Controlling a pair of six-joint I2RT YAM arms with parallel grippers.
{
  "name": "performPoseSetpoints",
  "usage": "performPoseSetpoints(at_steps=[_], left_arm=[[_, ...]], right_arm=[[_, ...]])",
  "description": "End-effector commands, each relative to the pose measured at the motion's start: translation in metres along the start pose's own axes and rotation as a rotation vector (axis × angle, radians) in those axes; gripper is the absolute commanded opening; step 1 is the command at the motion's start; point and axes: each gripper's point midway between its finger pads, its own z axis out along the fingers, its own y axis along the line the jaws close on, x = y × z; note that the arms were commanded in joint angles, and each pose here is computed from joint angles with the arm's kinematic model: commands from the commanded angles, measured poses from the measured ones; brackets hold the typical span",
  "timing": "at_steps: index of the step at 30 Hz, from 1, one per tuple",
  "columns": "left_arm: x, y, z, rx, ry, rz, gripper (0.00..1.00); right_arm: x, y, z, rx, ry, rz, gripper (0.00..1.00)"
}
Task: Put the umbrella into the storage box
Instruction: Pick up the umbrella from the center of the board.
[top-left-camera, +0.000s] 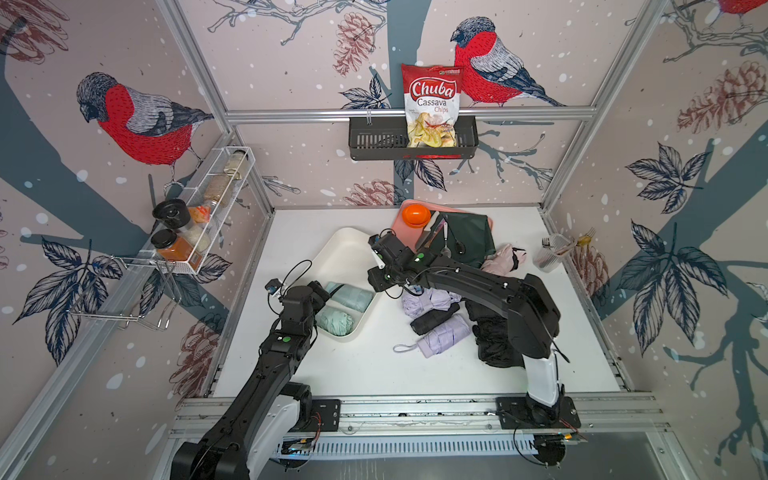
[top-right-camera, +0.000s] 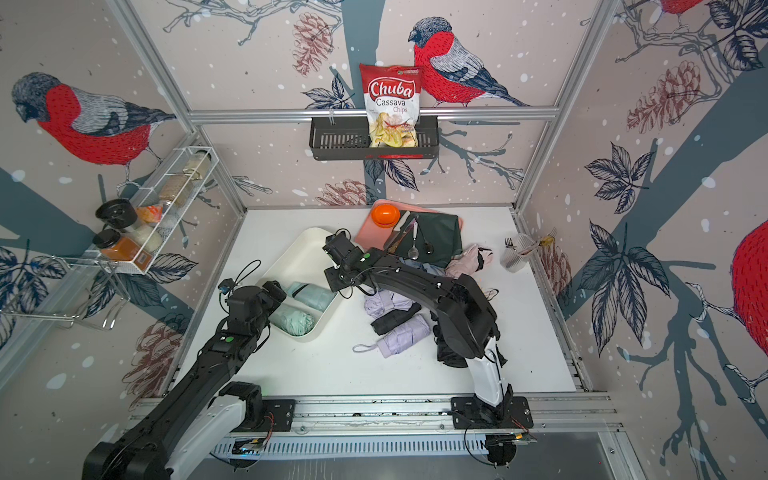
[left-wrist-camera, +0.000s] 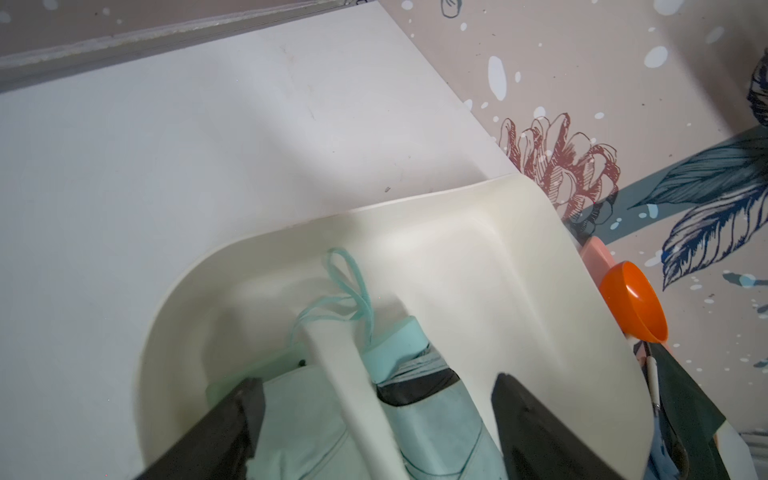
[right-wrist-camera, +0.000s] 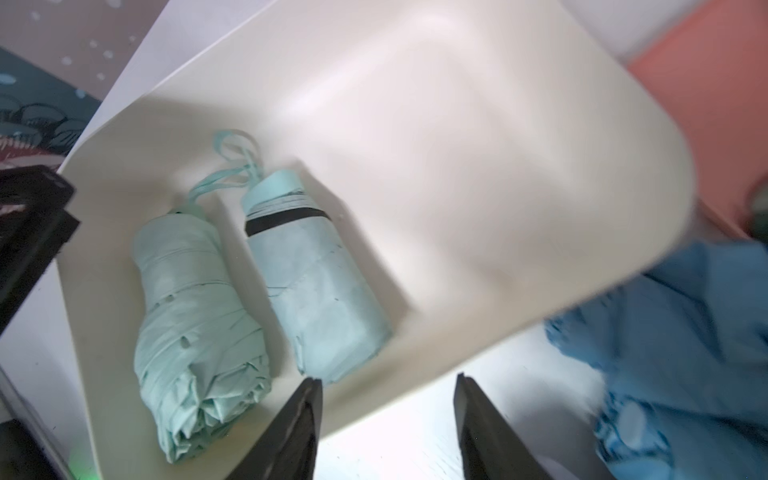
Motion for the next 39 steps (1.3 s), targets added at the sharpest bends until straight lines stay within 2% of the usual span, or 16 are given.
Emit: performPoseSetpoints(at_steps=[1, 6, 13, 18, 20, 24, 32, 35, 39], left_arm=[[0.003, -0.028, -0.006, 0.068, 0.032, 0.140, 0.92], [0.035, -0.095, -0.018, 0.228, 0.109, 0.380, 0.93], [0.119, -0.186, -0.047, 0.539, 0.262, 0.750, 0.91], [0.165, -0.223, -0.065, 0.688, 0.332, 0.935, 0.91], [0.186, -0.237, -0.077, 0.768, 0.360, 1.006, 0.91], [0.228, -0.269, -0.104, 0.937, 0.395, 1.111, 0.90], [0.323, -0.323, -0.188, 1.392, 0.377, 1.306, 0.91], [0.360, -0.332, -0.205, 1.485, 0.373, 1.389, 0.89], [0.407, -0.337, -0.207, 1.509, 0.352, 1.533, 0.82]], right_arm=[[-0.006, -0.036, -0.023, 0.096, -0.120, 0.154, 0.56], [0.014, -0.096, -0.061, 0.205, -0.192, 0.300, 0.59], [0.048, -0.176, -0.111, 0.346, -0.278, 0.478, 0.69], [0.072, -0.221, -0.155, 0.425, -0.363, 0.587, 0.85], [0.085, -0.239, -0.172, 0.480, -0.397, 0.628, 1.00], [0.106, -0.273, -0.200, 0.556, -0.432, 0.707, 1.00], [0.145, -0.340, -0.242, 0.660, -0.466, 0.875, 1.00], [0.156, -0.359, -0.263, 0.679, -0.510, 0.922, 1.00], [0.167, -0.374, -0.285, 0.670, -0.564, 0.968, 1.00]])
